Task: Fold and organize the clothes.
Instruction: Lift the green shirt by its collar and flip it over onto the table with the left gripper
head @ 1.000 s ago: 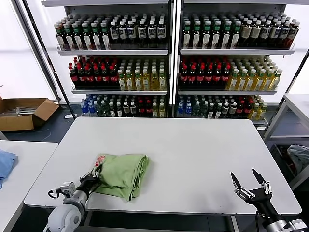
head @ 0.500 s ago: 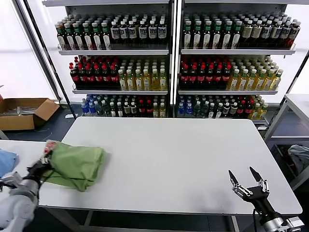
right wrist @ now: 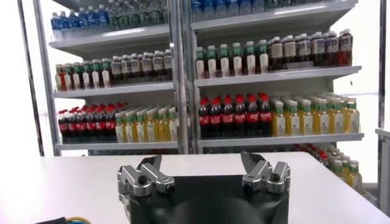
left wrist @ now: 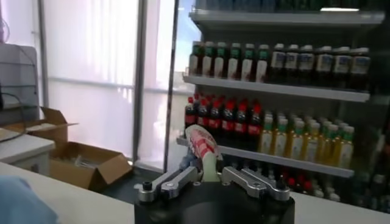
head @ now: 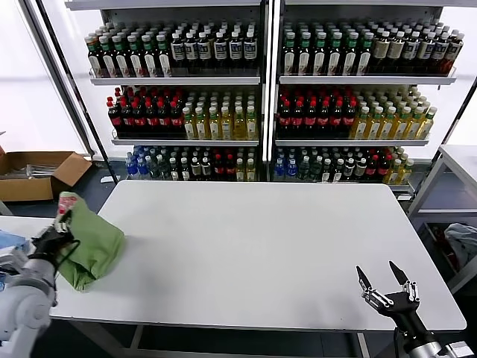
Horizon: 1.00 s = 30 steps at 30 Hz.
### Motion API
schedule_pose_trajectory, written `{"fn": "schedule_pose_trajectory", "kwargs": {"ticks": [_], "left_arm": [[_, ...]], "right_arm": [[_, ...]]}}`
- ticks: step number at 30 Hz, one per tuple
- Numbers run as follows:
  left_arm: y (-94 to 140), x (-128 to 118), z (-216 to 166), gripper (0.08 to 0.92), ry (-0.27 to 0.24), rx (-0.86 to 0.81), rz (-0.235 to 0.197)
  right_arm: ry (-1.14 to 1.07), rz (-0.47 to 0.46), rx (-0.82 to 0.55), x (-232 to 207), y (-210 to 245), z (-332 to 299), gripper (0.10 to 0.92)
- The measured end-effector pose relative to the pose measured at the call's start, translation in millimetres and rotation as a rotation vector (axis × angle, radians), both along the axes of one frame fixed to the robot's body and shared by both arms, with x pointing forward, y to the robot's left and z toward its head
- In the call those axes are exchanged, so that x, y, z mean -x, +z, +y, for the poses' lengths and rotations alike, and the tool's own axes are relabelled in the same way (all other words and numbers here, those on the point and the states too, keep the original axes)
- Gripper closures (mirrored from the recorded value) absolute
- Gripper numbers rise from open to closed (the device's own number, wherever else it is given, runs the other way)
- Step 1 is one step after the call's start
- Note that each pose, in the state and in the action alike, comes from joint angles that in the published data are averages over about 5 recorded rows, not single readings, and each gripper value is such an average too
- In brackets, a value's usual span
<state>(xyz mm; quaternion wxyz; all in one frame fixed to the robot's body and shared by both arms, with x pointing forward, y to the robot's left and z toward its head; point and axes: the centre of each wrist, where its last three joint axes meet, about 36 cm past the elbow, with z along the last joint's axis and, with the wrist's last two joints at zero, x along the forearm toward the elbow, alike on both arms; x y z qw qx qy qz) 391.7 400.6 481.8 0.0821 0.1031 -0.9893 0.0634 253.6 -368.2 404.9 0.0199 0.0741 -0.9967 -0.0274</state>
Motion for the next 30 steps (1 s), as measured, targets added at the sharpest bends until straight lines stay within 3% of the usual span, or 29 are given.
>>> {"fn": "schedule_pose_trajectory", "kwargs": {"ticks": [7, 16, 23, 30], "left_arm": [[-19.2, 4.1, -96.7, 0.862, -0.075, 0.122, 0.021], [-40.4, -3.2, -204.6, 0.862, -0.182, 0.274, 0.097], [-43.3, -15.3, -248.5, 0.855, -0.256, 0.336, 0.129], [-38.8, -8.0, -268.3, 0.683, -0.366, 0.420, 0.156]], "right_arm": [[-0.018, 0.011, 0.009, 9.1, 2.2, 0.9, 0.200], [-0.047, 0.021, 0.023, 24.6, 7.8, 0.5, 0.200], [-0.052, 0.031, 0.033, 27.9, 11.3, 5.8, 0.200], [-0.025, 0.064, 0.024, 15.3, 14.2, 18.3, 0.200]]}}
